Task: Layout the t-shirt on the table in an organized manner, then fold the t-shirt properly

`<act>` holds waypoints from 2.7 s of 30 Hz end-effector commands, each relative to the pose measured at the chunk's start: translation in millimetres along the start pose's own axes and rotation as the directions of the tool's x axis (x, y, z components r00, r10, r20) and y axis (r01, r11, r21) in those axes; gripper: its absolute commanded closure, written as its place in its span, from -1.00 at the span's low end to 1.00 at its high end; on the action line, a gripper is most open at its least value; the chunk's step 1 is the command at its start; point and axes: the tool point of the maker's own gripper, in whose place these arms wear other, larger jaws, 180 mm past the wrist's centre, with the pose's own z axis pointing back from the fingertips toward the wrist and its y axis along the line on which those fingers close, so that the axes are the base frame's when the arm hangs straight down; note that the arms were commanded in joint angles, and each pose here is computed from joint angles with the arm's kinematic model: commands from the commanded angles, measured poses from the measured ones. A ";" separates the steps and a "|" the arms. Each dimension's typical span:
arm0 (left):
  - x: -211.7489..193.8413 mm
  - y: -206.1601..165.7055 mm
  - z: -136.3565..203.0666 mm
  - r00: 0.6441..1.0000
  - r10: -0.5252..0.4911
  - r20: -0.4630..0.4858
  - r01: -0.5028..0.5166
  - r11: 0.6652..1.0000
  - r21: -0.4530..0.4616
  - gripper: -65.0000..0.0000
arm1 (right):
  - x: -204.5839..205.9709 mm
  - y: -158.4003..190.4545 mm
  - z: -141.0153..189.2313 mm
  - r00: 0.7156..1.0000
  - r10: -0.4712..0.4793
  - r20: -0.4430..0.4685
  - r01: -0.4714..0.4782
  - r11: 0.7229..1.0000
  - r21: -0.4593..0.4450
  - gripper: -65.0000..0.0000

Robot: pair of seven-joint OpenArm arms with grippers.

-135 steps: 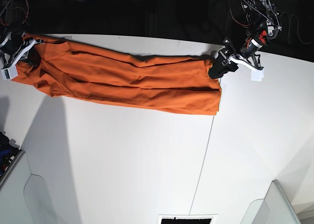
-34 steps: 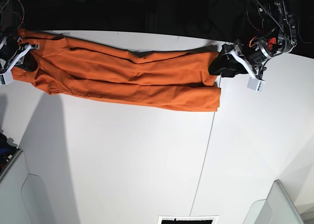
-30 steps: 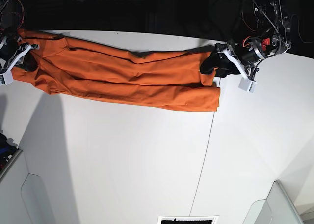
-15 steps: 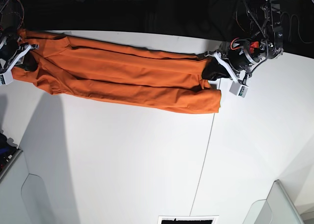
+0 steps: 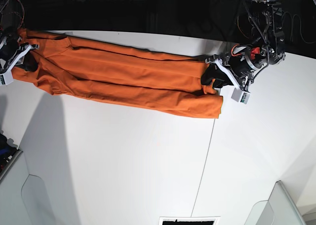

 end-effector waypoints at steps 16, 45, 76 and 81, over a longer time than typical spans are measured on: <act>55.0 -35.0 22.6 0.967 -0.235 0.098 0.236 0.972 0.003 1.00 | 15.3 -5.0 6.0 0.999 0.014 0.043 -0.014 1.000 -0.010 1.00; 10.5 -291.8 -85.0 0.838 -0.536 0.100 0.516 0.721 -0.462 1.00 | 13.0 2.2 1.6 0.998 -0.009 0.057 0.009 1.000 0.007 1.00; 30.2 -239.7 -57.4 0.900 -0.423 0.102 0.422 0.792 -0.442 0.07 | -3.9 -88.2 61.6 0.967 -0.226 0.117 0.241 0.960 -0.145 -0.19; 23.4 -190.5 -50.0 0.920 -0.390 0.050 0.379 0.847 -0.372 0.07 | -15.0 -86.2 56.1 0.959 -0.264 0.101 0.274 0.955 -0.111 -0.19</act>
